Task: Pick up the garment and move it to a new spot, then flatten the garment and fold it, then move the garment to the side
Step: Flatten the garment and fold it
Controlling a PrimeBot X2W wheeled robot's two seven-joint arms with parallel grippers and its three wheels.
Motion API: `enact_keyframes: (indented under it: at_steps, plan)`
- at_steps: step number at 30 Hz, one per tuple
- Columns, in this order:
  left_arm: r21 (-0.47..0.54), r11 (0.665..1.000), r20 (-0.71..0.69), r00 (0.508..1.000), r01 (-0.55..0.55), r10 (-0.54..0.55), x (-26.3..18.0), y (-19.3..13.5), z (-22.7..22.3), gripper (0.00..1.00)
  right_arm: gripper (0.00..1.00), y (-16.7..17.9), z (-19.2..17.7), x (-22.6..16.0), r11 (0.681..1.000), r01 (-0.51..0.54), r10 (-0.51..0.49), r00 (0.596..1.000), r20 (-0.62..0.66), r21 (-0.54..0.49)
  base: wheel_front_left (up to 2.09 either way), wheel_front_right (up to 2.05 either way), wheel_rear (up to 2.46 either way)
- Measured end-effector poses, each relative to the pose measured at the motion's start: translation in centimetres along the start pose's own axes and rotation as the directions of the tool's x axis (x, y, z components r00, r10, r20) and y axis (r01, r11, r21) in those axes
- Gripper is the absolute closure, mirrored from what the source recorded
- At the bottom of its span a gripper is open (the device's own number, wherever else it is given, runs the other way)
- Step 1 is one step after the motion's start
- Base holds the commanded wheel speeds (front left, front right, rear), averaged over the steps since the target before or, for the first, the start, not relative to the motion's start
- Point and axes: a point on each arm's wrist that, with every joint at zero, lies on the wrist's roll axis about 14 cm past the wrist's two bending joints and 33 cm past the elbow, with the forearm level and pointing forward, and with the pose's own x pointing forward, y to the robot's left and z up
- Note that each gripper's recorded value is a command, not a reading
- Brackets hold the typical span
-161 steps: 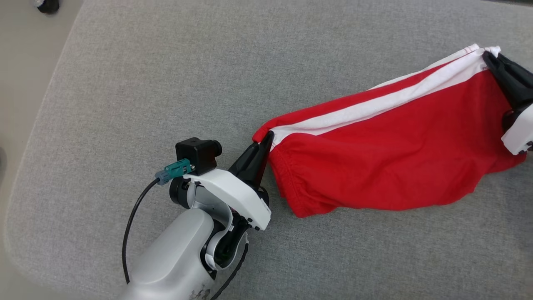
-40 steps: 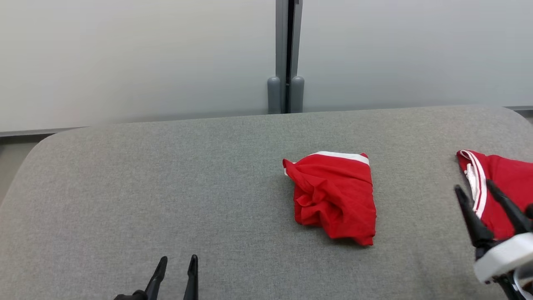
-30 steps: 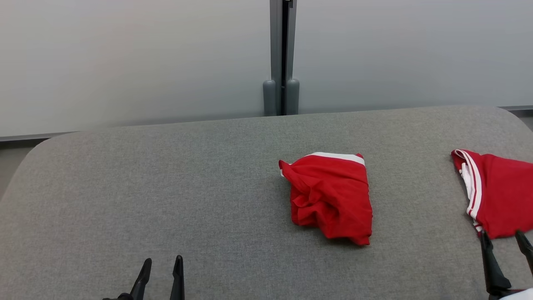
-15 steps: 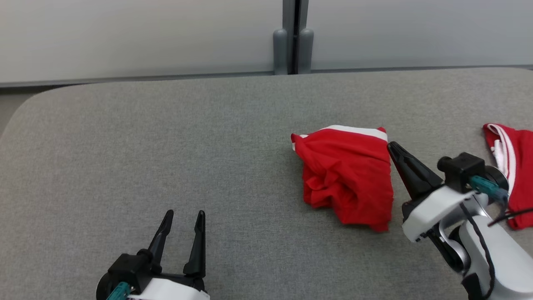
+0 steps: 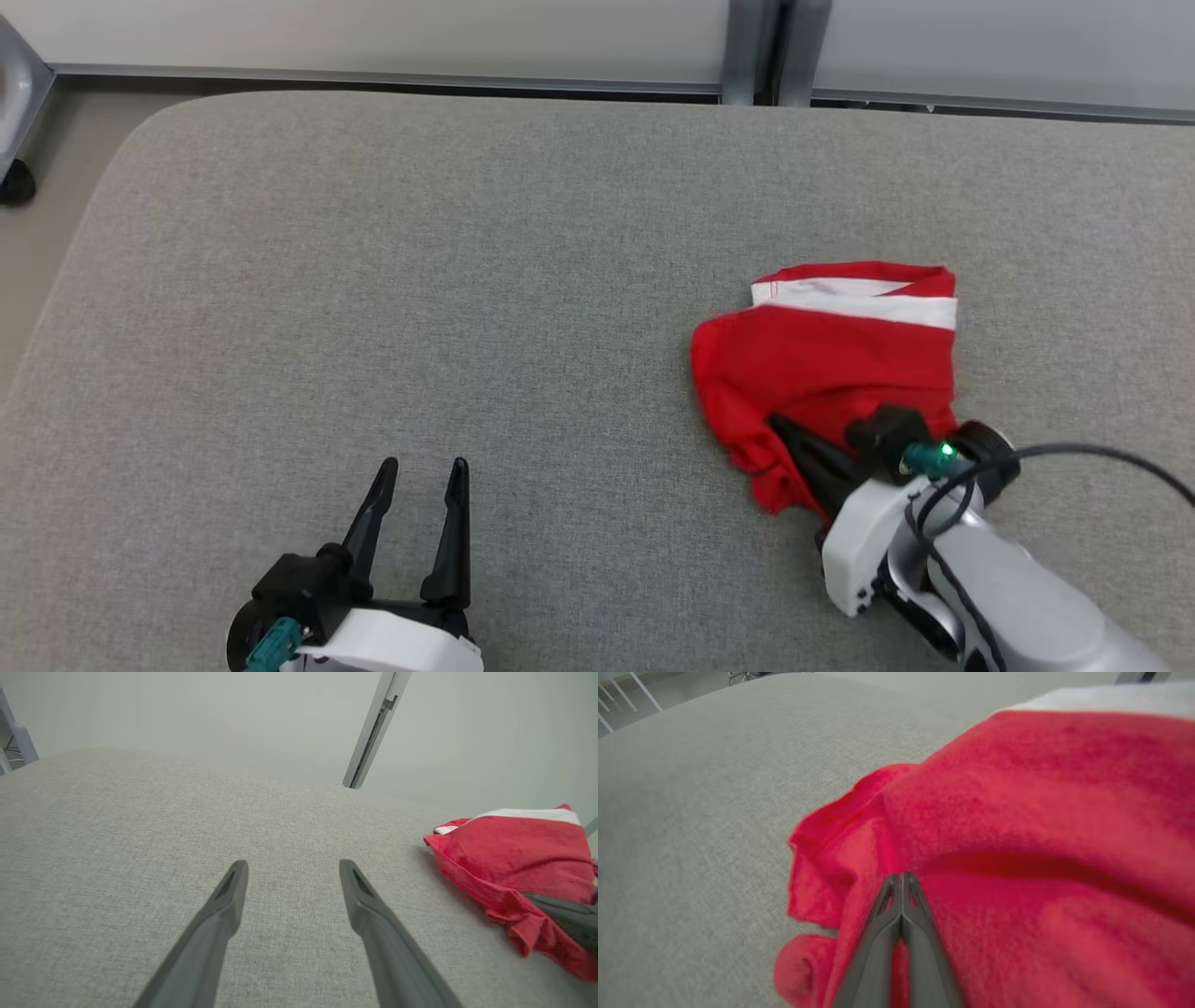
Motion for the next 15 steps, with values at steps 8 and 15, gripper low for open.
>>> enact_keyframes:
  at_steps: [8,15]
  plan:
    - [-0.01,1.0,0.001,1.0,-0.011,0.011,-0.9,0.2,0.0,0.0,1.0,0.6,-1.1,-1.6,1.0,-0.026,0.026,1.0,-0.012,-0.008,0.0,0.0,0.0]
    - [-0.017,0.999,-0.002,1.0,0.031,-0.031,-0.5,-1.2,-0.2,0.0,1.0,-5.2,-1.8,-4.3,0.987,0.159,-0.158,0.987,-0.02,0.034,0.0,0.0,0.0]
